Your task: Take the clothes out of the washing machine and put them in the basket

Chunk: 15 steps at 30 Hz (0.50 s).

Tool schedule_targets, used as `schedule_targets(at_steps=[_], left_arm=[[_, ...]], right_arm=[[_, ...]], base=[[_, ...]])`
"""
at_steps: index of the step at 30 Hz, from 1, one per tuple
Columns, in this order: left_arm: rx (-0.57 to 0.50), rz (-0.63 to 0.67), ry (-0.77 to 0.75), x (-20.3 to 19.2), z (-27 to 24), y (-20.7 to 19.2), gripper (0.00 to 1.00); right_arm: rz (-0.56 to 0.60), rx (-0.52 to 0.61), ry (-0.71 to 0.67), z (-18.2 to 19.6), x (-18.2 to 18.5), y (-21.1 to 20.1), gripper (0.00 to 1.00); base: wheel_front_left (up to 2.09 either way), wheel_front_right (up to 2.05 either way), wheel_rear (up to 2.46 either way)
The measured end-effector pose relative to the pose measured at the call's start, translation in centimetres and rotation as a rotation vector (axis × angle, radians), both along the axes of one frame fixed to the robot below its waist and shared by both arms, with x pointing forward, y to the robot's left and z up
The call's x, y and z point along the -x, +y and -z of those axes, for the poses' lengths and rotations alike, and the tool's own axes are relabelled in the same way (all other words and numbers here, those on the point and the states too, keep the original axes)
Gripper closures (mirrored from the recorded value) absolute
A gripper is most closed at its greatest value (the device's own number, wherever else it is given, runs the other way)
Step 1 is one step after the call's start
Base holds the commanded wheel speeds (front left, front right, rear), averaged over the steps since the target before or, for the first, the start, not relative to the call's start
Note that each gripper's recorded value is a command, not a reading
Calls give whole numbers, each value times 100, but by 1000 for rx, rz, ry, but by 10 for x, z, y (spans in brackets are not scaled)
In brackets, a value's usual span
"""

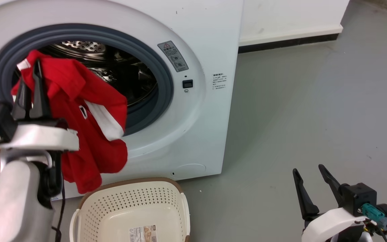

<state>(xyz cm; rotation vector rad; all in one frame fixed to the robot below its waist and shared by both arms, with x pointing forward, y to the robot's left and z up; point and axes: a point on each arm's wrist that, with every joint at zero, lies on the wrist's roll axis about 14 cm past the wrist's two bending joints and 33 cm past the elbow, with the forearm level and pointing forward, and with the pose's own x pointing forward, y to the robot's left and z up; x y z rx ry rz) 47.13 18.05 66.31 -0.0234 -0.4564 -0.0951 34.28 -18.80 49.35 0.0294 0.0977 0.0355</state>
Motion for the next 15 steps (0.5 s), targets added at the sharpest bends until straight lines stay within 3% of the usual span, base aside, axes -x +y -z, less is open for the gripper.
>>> schedule_targets(at_steps=[6,15], left_arm=[[15,-2,4,41,1,-5,100],[61,30,240,74,71,-23,100]], right_arm=[[-24,1,1,-2,3,8,0],[-43,7,9,-2,1,14,0]], base=[[0,0,0],[0,0,0]])
